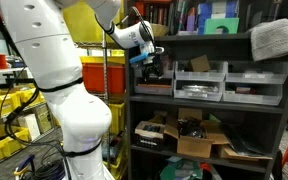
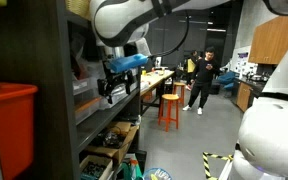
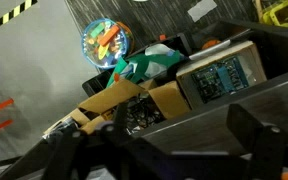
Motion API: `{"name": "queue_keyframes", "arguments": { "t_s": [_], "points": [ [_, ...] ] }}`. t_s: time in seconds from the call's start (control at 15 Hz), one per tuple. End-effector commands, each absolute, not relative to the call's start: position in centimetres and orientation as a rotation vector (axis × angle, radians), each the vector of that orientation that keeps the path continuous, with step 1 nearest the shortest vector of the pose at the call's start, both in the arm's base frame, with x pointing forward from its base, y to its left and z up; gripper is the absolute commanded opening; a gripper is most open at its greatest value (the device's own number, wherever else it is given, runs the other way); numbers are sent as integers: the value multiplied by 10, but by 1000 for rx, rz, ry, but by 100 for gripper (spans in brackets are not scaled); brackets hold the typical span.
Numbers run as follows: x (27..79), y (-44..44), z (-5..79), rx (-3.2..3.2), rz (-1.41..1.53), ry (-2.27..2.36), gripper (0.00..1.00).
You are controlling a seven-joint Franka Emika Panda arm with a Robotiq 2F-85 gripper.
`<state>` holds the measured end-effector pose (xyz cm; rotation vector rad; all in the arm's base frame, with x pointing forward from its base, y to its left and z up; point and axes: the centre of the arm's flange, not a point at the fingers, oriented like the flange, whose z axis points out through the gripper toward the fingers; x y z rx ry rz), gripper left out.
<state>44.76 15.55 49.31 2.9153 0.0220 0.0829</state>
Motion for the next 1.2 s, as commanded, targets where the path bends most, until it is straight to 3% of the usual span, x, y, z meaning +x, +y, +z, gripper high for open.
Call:
{"name": "queue_keyframes", "arguments": {
  "t_s": [0.0,0.67,1.13],
  "points": [
    [448,155,493,2915,82,21,100],
    [444,152,491,2906,88,9,100],
    [416,92,453,2916,187,-134,100]
  ]
}}
